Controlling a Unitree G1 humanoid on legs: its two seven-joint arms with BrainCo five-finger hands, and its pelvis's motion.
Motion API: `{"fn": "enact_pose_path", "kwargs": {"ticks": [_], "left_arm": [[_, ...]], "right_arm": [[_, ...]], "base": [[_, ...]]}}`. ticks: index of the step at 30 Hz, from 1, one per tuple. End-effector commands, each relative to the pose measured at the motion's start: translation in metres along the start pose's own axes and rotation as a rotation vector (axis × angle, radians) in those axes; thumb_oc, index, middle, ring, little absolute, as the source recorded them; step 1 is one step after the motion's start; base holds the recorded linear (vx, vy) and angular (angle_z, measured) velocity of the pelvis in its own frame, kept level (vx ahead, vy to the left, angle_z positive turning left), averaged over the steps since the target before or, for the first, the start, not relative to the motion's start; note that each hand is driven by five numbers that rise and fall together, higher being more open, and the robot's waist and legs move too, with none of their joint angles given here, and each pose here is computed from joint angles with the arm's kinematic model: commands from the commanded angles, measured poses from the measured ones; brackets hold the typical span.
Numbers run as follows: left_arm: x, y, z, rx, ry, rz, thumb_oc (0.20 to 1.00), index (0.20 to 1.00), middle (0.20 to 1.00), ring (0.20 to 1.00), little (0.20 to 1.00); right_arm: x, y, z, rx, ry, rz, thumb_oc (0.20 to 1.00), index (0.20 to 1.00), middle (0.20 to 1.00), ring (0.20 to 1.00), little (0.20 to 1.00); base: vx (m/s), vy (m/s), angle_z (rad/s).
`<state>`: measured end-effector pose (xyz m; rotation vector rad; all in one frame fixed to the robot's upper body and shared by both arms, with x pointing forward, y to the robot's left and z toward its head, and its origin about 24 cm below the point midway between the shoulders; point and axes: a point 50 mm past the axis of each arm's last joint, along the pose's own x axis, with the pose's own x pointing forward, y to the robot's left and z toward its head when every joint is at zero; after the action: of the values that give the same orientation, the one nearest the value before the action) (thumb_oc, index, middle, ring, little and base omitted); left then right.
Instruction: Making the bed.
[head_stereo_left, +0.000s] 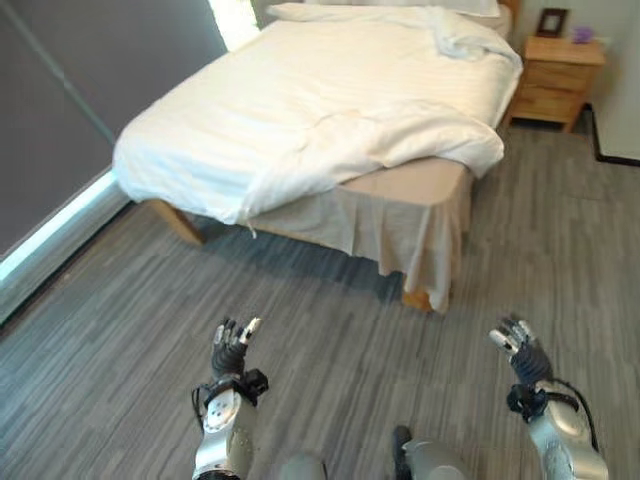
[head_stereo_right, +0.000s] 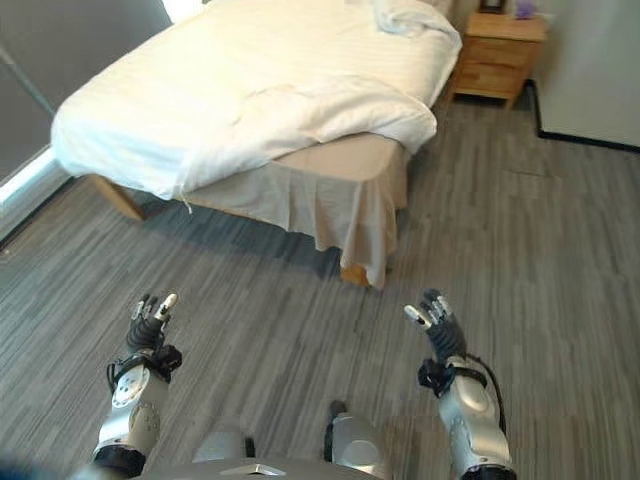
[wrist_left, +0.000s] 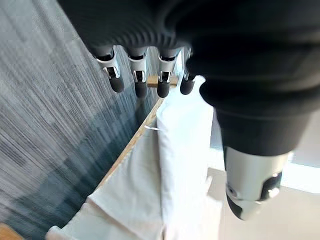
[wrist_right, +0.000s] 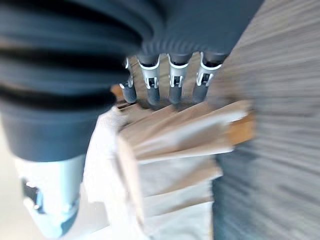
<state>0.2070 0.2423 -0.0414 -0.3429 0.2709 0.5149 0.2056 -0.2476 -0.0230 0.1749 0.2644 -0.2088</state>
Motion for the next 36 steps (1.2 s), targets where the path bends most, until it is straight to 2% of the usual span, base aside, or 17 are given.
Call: {"fn": "enact_pose_path", "kwargs": {"ticks": [1,9,13,15,19,24,28,32,36], "left_arm": [[0.01,-0.004,0.033,-0.1,-0.138,-0.039,1.0,1.0,1.0,1.0,1.0],[0.005,-0.002,0.019,-0.113,-0.083,-0.035,1.0,1.0,1.0,1.0,1.0],[0.007,-0.001,0.024,-0.142,-0.103,-0.031,1.0,1.0,1.0,1.0,1.0],[0.011,0.0,0.039,-0.116,-0.156,-0.032,1.0,1.0,1.0,1.0,1.0],[0.019,-0.006,0.053,-0.1,-0.197,-0.04,1.0,1.0,1.0,1.0,1.0],[0.023,-0.014,0.06,-0.045,-0.224,-0.086,1.0,1.0,1.0,1.0,1.0],[0.021,-0.015,0.056,-0.055,-0.213,-0.088,1.0,1.0,1.0,1.0,1.0],[0.017,-0.007,0.045,-0.046,-0.178,-0.066,1.0,1.0,1.0,1.0,1.0],[0.006,0.012,0.027,-0.065,-0.117,-0.019,1.0,1.0,1.0,1.0,1.0]], "right_arm": [[-0.004,-0.009,0.021,0.012,-0.108,-0.034,1.0,1.0,1.0,1.0,1.0],[-0.011,-0.014,0.009,0.001,-0.065,-0.057,1.0,1.0,1.0,1.0,1.0],[-0.013,-0.008,0.001,0.006,-0.042,-0.058,1.0,1.0,1.0,1.0,1.0],[-0.011,0.007,-0.008,0.111,-0.019,-0.035,1.0,1.0,1.0,1.0,1.0],[-0.011,0.018,-0.007,0.138,-0.031,0.003,1.0,1.0,1.0,1.0,1.0],[-0.019,0.01,-0.01,0.043,-0.015,-0.006,1.0,1.0,1.0,1.0,1.0],[-0.016,0.004,-0.008,0.051,-0.029,-0.045,1.0,1.0,1.0,1.0,1.0],[-0.013,0.004,-0.001,0.023,-0.058,-0.052,1.0,1.0,1.0,1.0,1.0],[-0.002,-0.004,0.027,-0.148,-0.157,-0.061,1.0,1.0,1.0,1.0,1.0]], "base": [[0.22,0.011,0.21],[0.36,0.127,-0.29],[0.27,0.216,-0.19],[0.21,0.393,-0.08],[0.05,0.36,-0.04],[0.14,0.109,0.34],[0.14,-0.018,0.35],[0.11,-0.062,0.45],[0.12,-0.07,0.14]]}}
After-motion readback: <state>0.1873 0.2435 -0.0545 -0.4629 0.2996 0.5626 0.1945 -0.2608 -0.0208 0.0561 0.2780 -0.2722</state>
